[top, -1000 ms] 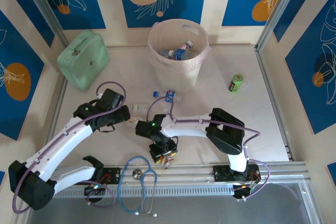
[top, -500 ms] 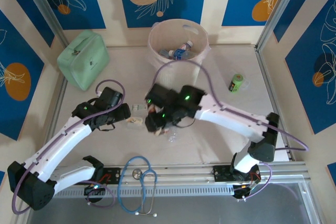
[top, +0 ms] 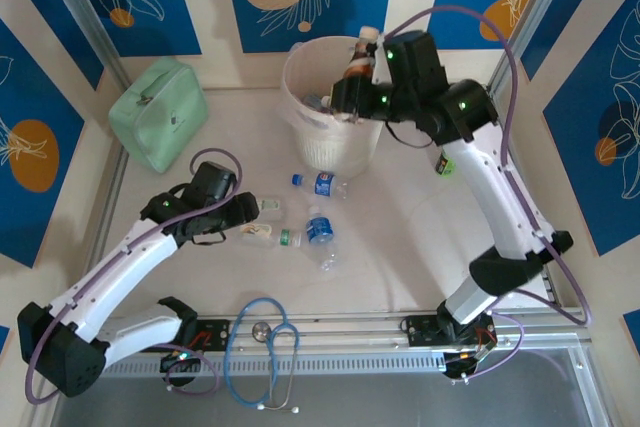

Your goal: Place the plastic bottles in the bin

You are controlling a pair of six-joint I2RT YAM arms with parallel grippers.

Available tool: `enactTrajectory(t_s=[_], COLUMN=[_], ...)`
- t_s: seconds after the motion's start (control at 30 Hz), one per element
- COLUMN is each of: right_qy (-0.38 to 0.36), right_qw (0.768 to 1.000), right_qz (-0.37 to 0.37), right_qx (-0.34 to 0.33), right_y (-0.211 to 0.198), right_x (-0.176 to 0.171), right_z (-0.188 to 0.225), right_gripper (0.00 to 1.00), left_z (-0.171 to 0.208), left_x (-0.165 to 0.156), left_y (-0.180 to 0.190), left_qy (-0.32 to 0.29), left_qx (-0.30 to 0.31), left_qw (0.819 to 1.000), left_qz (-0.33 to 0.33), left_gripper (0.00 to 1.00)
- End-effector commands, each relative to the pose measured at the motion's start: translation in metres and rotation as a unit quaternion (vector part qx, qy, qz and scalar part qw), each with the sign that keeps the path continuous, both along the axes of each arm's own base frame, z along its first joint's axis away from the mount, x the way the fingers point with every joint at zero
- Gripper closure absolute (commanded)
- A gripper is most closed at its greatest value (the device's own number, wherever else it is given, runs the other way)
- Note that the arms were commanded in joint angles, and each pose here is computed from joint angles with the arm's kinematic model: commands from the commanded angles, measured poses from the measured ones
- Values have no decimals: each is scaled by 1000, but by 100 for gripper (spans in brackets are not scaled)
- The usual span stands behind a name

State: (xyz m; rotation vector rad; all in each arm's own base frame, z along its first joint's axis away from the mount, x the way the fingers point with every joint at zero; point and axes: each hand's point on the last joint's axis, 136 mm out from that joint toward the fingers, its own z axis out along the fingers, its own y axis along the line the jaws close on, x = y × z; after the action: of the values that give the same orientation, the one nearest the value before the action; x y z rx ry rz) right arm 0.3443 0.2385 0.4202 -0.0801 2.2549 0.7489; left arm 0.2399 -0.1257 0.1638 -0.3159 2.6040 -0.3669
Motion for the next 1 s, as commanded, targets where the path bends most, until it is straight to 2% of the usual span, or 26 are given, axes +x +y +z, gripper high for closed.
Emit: enactTrajectory(t_s=[0.0,0.3,0.37,0.43,0.5,0.63,0.8,0.97], right_qy=[22,65,76,91,94,76,62,34], right_qw=[999,997,996,995,995,996,998,999], right_qz=[13,11,9,8,11,17,11,9], right_qx=[23,38,38,38,36,33,30,19], right_y=[7,18,20,20,22,22,13,3], right_x=[33,93,102,106,107,104,97,75], right_z=[-6,-36,-48,-59,-63,-55,-42,-22], right_gripper=[46,45,40,29,23,18,18,18], left_z=[5,5,2,-1,-4,-5,-1,-1], left_x=[5,8,8,7,6,5,6,5], left_y=[-8,-7,-8,-9,-9,-9,-11,-20], left_qy=[-5,-3,-1,2,6,8,4,7], left_qx=[-14,5,1,-2,-2,-1,-7,-21], left_qw=[1000,1000,1000,1000,1000,999,999,999], left_qz=[-17,-30,-28,-27,-27,-31,-34,-46], left_gripper=[22,22,22,20,19,18,19,20])
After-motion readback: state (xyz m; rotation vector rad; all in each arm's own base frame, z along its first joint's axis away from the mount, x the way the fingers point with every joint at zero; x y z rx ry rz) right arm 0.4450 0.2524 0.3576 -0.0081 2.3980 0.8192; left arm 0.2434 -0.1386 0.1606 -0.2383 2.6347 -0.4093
